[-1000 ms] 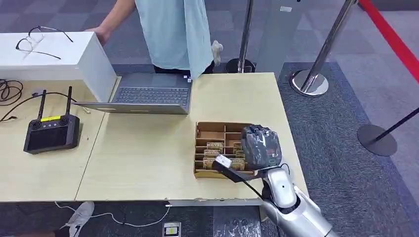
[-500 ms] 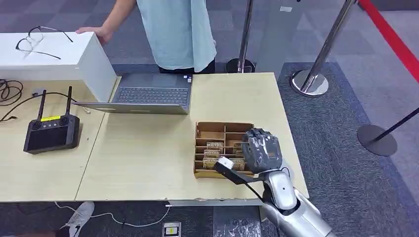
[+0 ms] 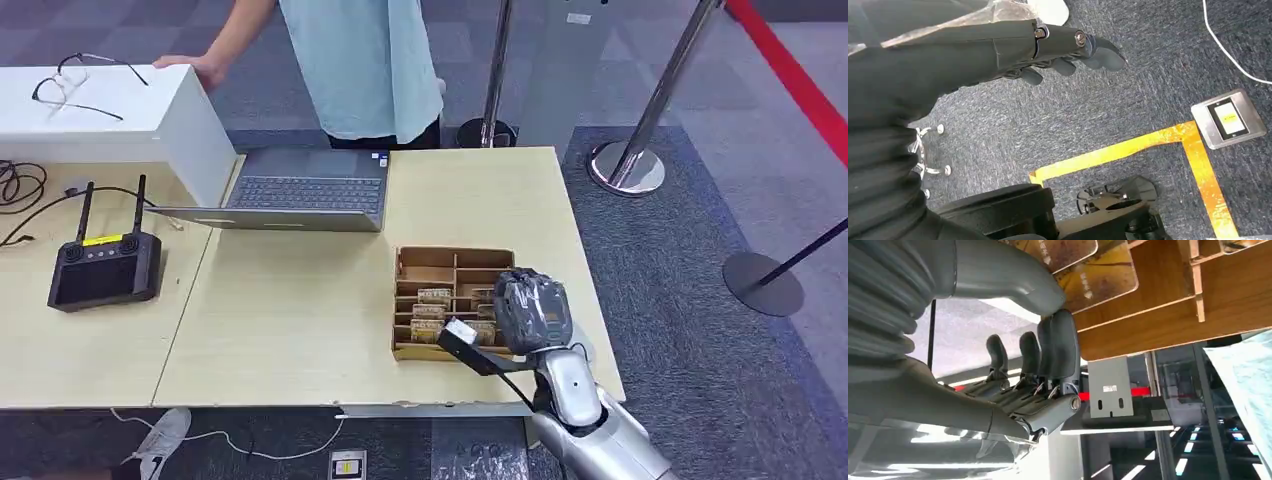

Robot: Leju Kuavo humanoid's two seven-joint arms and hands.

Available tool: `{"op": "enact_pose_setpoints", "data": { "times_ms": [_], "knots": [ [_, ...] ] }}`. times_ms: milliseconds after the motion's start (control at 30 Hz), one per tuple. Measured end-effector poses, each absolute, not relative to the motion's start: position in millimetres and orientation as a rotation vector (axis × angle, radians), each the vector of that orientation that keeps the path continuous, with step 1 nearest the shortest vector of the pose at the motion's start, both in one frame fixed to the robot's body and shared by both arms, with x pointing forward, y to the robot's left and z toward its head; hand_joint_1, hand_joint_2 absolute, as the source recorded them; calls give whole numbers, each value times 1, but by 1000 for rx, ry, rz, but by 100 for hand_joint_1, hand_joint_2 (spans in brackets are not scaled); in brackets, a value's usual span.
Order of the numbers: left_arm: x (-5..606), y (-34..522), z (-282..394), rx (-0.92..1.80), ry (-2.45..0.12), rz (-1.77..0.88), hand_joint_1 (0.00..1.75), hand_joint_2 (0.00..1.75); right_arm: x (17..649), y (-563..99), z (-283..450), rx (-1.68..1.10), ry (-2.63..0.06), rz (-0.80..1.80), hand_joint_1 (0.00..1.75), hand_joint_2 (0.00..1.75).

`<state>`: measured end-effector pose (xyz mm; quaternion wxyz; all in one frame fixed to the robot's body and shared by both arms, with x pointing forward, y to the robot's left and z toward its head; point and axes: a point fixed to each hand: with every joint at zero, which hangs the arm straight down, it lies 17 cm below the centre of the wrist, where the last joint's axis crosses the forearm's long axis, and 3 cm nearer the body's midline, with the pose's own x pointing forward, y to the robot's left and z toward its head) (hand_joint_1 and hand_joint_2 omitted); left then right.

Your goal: Pass the card to the sensor for recognition and then transmit it.

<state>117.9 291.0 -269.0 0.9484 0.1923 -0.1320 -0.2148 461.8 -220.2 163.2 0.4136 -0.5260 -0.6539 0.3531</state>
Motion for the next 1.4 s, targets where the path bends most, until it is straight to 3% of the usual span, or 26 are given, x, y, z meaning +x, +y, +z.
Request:
{"op": "enact_pose_setpoints", "data": {
  "times_ms": [100,133,600,833,1033,1400],
  "knots": [
    [118,291,-269,391,-269,-437,0,175,462,-220,162,-1323,-1643,889,99,175],
    [118,291,-269,391,-269,-437,0,175,462,-220,162,-1323,-1643,889,89,175],
    [118,290,-269,389,-268,-432,0,175,461,-217,166,-1325,-1652,891,70,175],
    [117,290,-269,389,-267,-431,0,175,460,-212,172,-1324,-1666,892,68,175],
    [117,289,-269,388,-267,-432,0,175,461,-211,173,-1323,-1661,903,84,175],
    [118,286,-269,382,-276,-439,0,175,468,-207,186,-1331,-1671,919,84,175]
  ]
}}
